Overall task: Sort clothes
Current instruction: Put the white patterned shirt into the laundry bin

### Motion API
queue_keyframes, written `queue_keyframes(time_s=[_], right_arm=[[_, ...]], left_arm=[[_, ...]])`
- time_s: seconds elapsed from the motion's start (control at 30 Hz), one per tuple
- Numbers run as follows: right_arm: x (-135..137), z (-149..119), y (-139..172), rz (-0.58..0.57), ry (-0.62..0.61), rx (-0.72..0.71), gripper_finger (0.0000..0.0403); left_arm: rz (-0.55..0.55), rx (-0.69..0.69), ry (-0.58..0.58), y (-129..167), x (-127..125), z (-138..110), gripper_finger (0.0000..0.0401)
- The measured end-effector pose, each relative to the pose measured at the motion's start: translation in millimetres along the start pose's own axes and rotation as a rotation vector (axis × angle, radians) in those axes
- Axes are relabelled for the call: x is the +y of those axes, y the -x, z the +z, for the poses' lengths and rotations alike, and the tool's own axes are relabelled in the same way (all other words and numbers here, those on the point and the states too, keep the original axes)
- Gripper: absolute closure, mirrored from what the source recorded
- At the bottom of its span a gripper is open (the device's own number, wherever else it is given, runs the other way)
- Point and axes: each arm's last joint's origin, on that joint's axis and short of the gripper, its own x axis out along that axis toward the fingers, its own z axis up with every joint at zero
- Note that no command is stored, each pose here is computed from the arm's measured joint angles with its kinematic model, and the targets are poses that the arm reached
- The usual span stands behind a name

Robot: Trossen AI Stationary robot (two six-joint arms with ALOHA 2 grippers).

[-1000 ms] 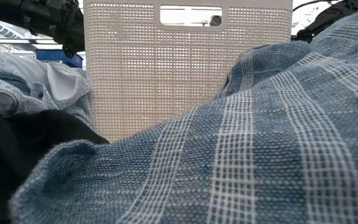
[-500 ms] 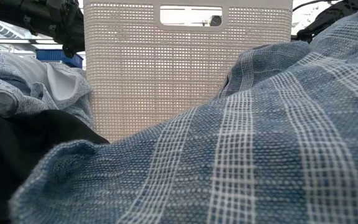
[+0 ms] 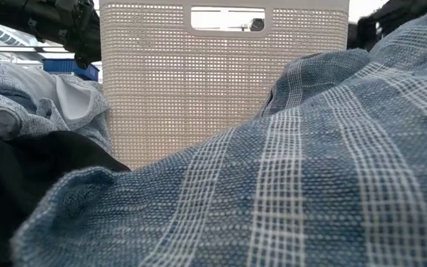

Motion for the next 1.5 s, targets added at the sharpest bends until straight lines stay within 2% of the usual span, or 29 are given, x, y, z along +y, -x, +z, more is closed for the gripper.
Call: queue_keyframes(time_s=[0.3, 0.5, 0.7, 0.8, 1.13, 1.2, 1.4, 1.5], right_arm=[[54, 43, 76, 0.167, 0.172, -0.377, 0.0403], [93, 65, 104, 0.348, 0.276, -0.593, 0.0403], [131, 86, 105, 0.503, 0.377, -0.685, 0.0403], [151, 98, 95, 0.566, 0.427, -0.709, 0.0403], [201, 149, 43, 0.590, 0.560, -0.675, 0.0403], [210, 162, 36, 0.629, 0.597, -0.667, 0.0403], [242, 198, 35, 0.783, 0.732, -0.680, 0.0403], [257, 213, 49, 0.831, 0.775, -0.740, 0.0403]], left_arm=[[0.000, 0.000, -0.006, 0, 0, 0, 0.0213], [0.000, 0.000, -0.007, 0, 0, 0, 0.0213], [0.000, 0.000, -0.008, 0, 0, 0, 0.0213], [0.000, 0.000, -0.008, 0, 0, 0, 0.0213], [0.000, 0.000, -0.008, 0, 0, 0, 0.0213], [0.000, 0.000, -0.010, 0, 0, 0, 0.0213], [0.000, 0.000, -0.028, 0, 0, 0, 0.0213], [0.000, 0.000, -0.034, 0, 0, 0, 0.0213]])
